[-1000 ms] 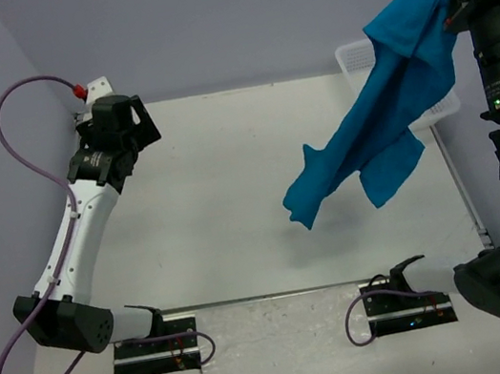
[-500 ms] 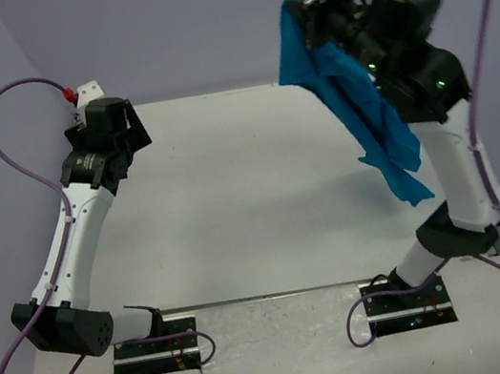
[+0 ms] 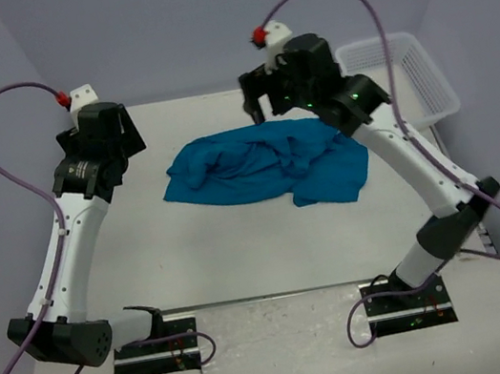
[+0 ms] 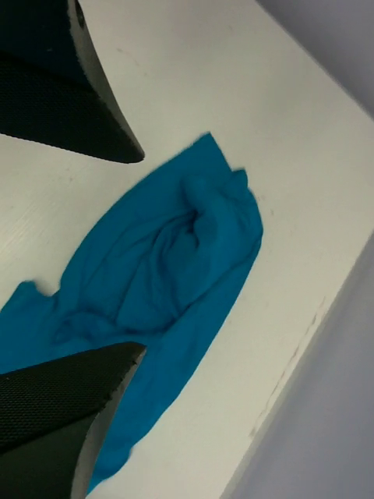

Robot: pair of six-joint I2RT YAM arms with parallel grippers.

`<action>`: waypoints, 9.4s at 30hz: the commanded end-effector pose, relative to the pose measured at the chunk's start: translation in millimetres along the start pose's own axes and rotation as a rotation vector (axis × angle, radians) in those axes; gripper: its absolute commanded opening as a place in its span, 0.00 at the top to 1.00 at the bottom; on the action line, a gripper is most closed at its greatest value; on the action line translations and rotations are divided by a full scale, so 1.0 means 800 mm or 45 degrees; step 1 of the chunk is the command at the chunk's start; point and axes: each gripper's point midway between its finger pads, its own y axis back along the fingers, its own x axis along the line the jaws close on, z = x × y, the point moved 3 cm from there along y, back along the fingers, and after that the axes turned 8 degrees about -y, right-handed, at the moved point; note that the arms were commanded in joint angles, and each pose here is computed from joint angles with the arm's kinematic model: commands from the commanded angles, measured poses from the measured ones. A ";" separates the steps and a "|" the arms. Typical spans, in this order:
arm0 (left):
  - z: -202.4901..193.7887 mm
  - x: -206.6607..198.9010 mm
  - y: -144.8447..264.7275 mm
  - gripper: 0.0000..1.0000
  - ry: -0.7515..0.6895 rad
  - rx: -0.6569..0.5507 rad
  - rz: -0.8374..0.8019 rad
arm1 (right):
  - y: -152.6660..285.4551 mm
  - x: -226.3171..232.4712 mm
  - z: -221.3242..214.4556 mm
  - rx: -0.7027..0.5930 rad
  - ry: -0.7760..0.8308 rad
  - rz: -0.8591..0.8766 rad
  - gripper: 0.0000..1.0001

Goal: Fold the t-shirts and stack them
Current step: Move the tshirt to the center of the board, then flatten out the tshirt

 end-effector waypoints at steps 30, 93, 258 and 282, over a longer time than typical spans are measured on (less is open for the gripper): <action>-0.191 -0.151 -0.069 0.41 -0.258 0.560 -0.436 | 0.052 -0.176 -0.318 0.552 -0.611 -0.553 0.51; -0.196 -0.142 -0.071 0.28 -0.309 0.552 -0.510 | -0.117 -0.223 -0.193 0.603 -0.282 -0.792 0.82; -0.259 -0.086 -0.151 0.33 0.018 0.832 -0.337 | -0.049 -0.270 -0.264 0.582 -0.356 -0.706 1.00; -0.282 -0.117 -0.204 0.37 0.032 0.913 -0.354 | -0.050 -0.267 -0.270 0.584 -0.363 -0.684 1.00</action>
